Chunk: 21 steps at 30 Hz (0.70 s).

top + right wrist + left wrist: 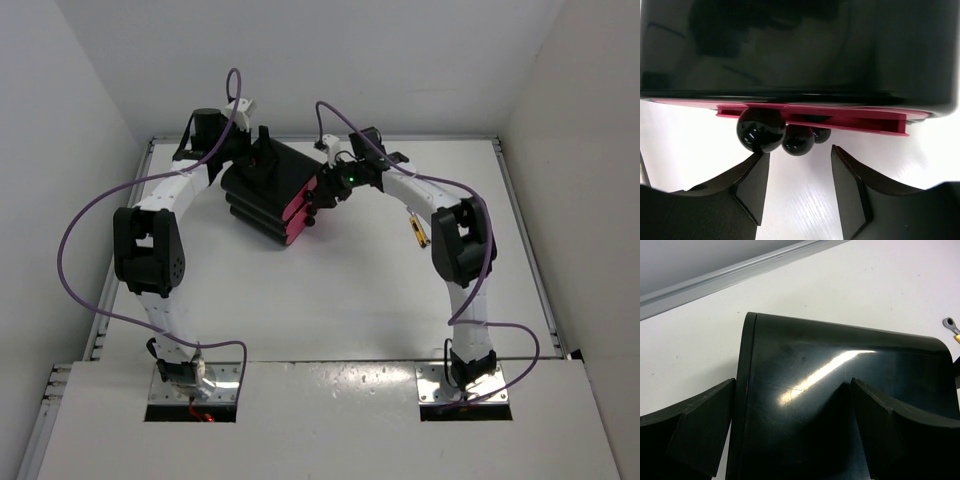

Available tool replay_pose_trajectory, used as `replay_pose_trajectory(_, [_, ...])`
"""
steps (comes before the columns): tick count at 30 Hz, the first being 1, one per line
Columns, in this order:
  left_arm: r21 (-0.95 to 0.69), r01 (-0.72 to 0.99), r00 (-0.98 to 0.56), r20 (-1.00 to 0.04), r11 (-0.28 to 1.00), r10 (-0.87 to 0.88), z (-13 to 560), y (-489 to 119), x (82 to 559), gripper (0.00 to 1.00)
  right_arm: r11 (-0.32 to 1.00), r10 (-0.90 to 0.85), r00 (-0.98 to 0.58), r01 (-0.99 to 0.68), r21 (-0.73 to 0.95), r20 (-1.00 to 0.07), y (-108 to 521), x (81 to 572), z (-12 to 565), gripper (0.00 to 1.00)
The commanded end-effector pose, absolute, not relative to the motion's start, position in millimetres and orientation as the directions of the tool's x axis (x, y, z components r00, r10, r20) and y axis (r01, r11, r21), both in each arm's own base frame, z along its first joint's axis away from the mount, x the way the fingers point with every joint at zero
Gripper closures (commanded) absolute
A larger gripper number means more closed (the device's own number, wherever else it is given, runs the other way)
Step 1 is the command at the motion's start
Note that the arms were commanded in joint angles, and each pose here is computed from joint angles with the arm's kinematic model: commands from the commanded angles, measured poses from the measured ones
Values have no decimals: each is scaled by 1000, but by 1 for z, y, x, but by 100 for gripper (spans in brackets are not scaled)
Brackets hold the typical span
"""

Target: Sort the tools into containers

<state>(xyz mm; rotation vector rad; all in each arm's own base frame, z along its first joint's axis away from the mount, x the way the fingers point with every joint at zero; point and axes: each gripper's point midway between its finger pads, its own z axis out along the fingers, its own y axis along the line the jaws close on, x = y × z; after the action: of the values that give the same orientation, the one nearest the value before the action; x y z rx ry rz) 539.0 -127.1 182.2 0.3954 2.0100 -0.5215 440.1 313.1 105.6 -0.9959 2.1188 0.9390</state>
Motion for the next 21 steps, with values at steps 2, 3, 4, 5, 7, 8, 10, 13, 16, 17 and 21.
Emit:
replay_pose_trajectory(2, [-247, 386, -840, -493, 889, 227, 24, -108, 445, 1, 384, -379, -407, -886, 259, -831, 324, 438, 149, 47])
replay_pose_trajectory(3, [-247, 386, -840, -493, 889, 227, 24, -108, 445, 1, 383, -377, -402, -888, 255, -834, 323, 435, 154, 47])
replay_pose_trajectory(4, [-247, 386, -840, -493, 889, 227, 24, -108, 445, 1, 379, -382, -392, -893, 245, -837, 323, 436, 153, 47])
replay_pose_trajectory(5, [-247, 386, -840, -493, 889, 227, 24, -108, 445, 1, 377, -377, -381, -896, 236, -844, 322, 433, 162, 47])
replay_pose_trajectory(7, [-247, 386, -840, -493, 889, 227, 24, -108, 445, 1, 385, -375, -373, -895, 224, -848, 320, 434, 166, 47])
replay_pose_trajectory(8, [-247, 386, -840, -493, 889, 227, 24, -108, 445, 1, 384, -372, -365, -898, 217, -854, 321, 436, 168, 47])
replay_pose_trajectory(10, [-257, 387, -844, -486, 886, 227, 21, -109, 444, 1, 373, -375, -344, -906, 199, -861, 330, 431, 175, 47])
replay_pose_trajectory(13, [-257, 387, -844, -486, 885, 227, 21, -109, 444, 1, 386, -370, -331, -905, 180, -868, 334, 435, 184, 46])
replay_pose_trajectory(16, [-250, 383, -844, -485, 889, 228, 20, -108, 444, 1, 368, -371, -313, -914, 171, -874, 344, 433, 191, 46])
replay_pose_trajectory(17, [-250, 383, -844, -485, 889, 228, 20, -108, 444, 1, 365, -375, -307, -916, 165, -875, 350, 433, 190, 46])
replay_pose_trajectory(21, [-250, 383, -844, -485, 889, 228, 20, -108, 444, 1, 365, -391, -310, -917, 163, -867, 358, 431, 186, 46])
